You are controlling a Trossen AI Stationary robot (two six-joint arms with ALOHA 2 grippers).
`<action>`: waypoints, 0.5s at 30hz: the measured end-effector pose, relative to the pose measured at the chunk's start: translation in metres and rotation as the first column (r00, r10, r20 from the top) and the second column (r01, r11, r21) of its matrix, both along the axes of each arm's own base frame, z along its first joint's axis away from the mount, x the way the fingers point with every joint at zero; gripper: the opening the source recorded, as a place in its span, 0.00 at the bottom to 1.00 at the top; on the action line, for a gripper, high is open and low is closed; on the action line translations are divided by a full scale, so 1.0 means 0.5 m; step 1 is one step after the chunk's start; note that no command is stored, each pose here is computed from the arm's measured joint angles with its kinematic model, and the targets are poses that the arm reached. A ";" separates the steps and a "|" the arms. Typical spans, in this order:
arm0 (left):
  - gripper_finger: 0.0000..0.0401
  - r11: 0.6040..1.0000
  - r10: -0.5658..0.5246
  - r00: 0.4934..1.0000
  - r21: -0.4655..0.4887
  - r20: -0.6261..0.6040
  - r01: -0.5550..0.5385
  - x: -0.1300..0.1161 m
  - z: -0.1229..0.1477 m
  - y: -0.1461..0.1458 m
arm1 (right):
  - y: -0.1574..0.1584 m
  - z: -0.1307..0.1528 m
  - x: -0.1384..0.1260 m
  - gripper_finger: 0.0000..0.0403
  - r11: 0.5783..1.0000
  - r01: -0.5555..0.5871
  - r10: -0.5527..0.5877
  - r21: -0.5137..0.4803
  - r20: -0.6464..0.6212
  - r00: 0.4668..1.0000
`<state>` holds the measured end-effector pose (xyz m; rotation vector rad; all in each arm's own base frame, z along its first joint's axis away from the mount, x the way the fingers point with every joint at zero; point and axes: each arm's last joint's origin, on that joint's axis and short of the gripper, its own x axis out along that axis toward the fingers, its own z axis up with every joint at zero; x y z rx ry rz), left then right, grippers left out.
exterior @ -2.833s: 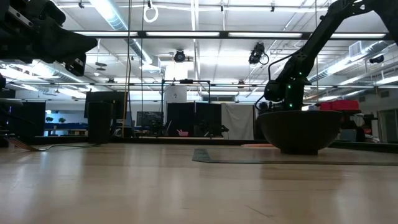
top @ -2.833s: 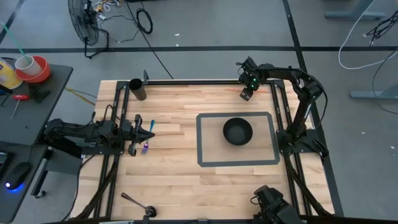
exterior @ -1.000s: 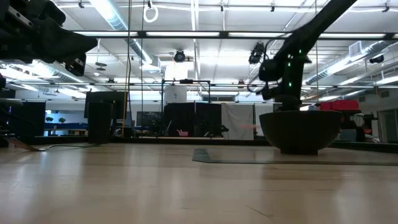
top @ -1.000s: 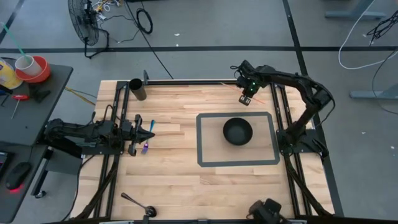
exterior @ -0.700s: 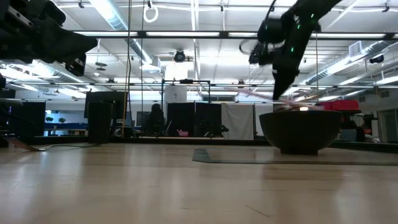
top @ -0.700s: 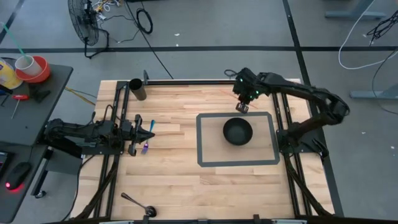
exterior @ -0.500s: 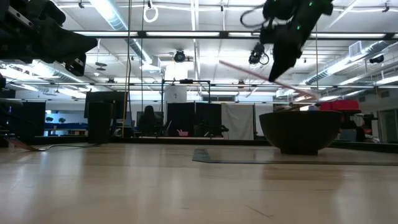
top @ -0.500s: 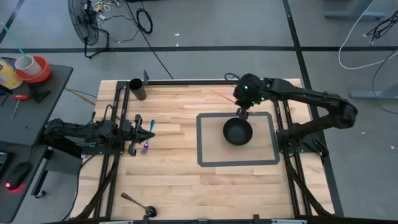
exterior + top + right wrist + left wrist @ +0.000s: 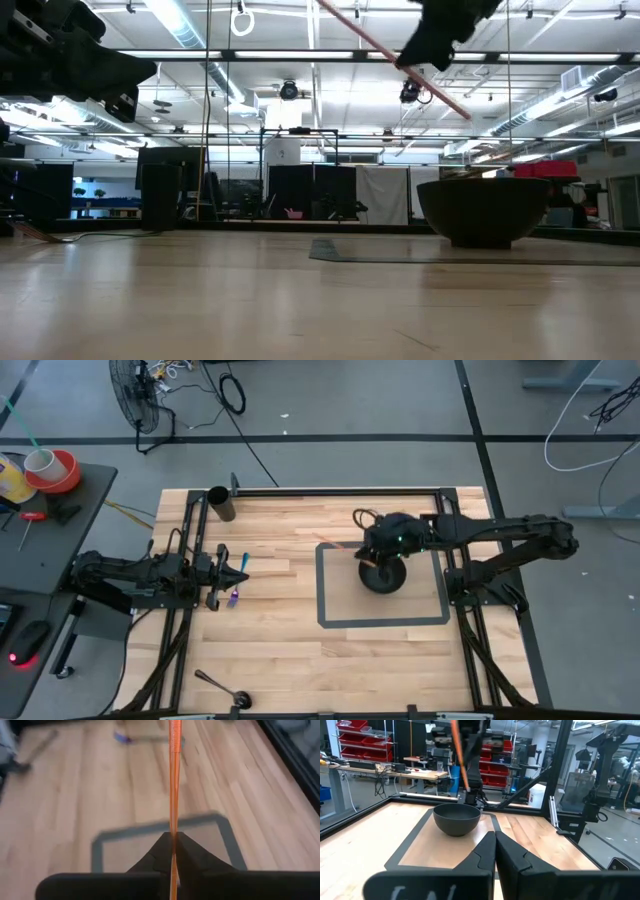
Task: Pick & Place Utensil
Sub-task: Move the orange straw to the middle of the table
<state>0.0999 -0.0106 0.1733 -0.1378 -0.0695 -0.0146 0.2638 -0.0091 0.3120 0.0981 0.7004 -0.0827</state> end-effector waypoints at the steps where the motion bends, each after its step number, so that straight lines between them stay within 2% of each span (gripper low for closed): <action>1: 0.04 1.000 0.000 1.000 0.000 0.000 0.000 0.000 0.000 0.000 | 0.010 0.000 0.007 0.06 1.000 -0.014 0.014 -0.006 0.017 1.000; 10: 0.04 1.000 0.001 1.000 0.005 0.001 -0.001 0.000 0.000 0.000 | 0.076 -0.026 0.096 0.06 0.995 -0.098 0.100 -0.020 0.193 0.976; 15: 0.03 1.000 0.009 1.000 0.006 0.017 -0.009 0.000 0.003 0.001 | 0.082 -0.061 0.143 0.06 0.996 -0.085 0.082 0.001 0.232 0.969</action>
